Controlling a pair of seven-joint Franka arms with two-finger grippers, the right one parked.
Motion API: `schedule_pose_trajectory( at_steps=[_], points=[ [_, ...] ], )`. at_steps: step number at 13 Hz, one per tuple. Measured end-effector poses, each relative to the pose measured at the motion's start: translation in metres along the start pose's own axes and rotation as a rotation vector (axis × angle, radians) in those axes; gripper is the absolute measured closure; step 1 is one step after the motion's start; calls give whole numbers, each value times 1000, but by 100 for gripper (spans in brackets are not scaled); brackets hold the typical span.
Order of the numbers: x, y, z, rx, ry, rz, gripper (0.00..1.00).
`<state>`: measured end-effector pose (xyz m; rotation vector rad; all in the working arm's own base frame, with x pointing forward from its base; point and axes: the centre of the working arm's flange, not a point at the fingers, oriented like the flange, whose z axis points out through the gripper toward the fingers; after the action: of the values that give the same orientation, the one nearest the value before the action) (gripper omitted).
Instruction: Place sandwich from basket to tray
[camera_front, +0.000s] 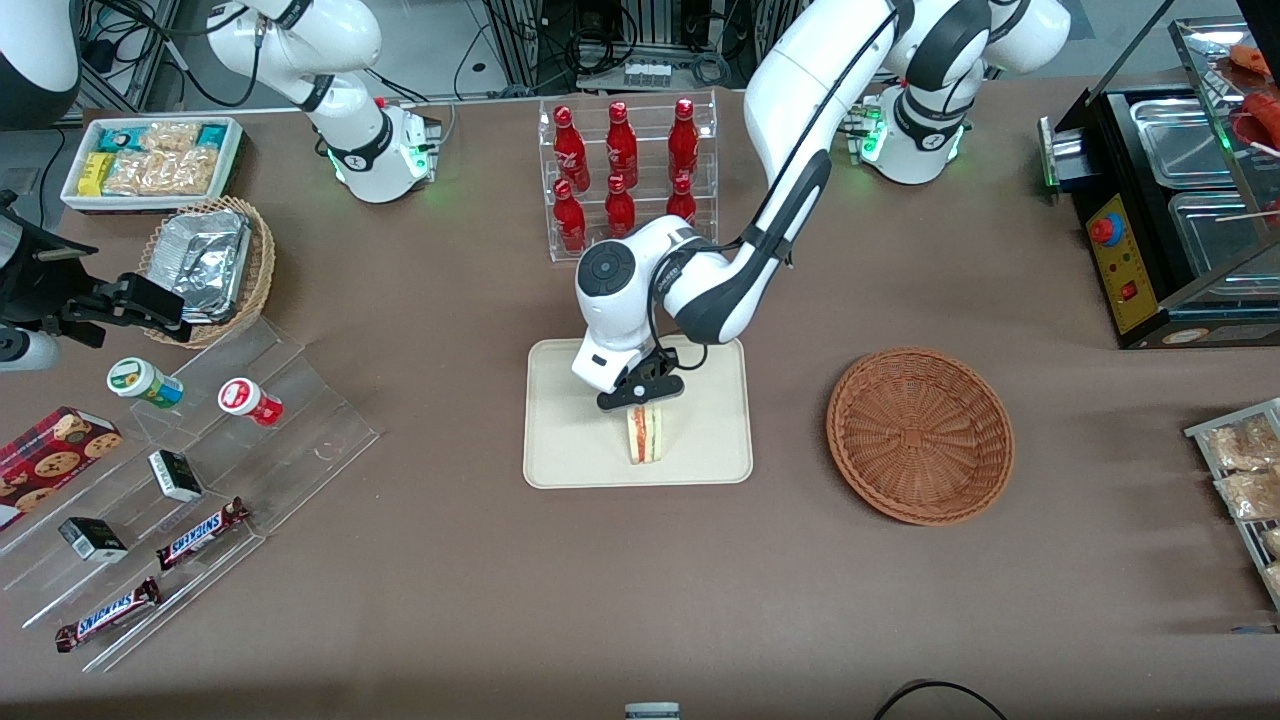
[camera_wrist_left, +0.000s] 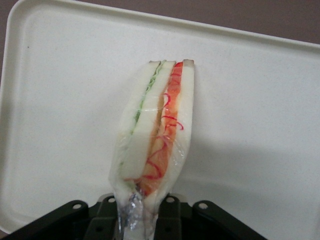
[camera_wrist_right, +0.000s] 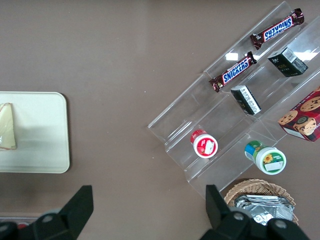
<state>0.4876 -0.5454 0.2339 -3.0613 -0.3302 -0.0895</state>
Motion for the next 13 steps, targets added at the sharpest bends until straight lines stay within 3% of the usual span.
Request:
schedule_pose_trajectory(
  at_steps=[4, 6, 9, 13],
  points=[
    [5, -2, -8, 12, 0, -12, 26],
    [23, -8, -47, 4, 16, -46, 4],
    [68, -47, -125, -12, 24, -137, 1],
    [121, -118, -180, 31, -14, -259, 1]
  ],
)
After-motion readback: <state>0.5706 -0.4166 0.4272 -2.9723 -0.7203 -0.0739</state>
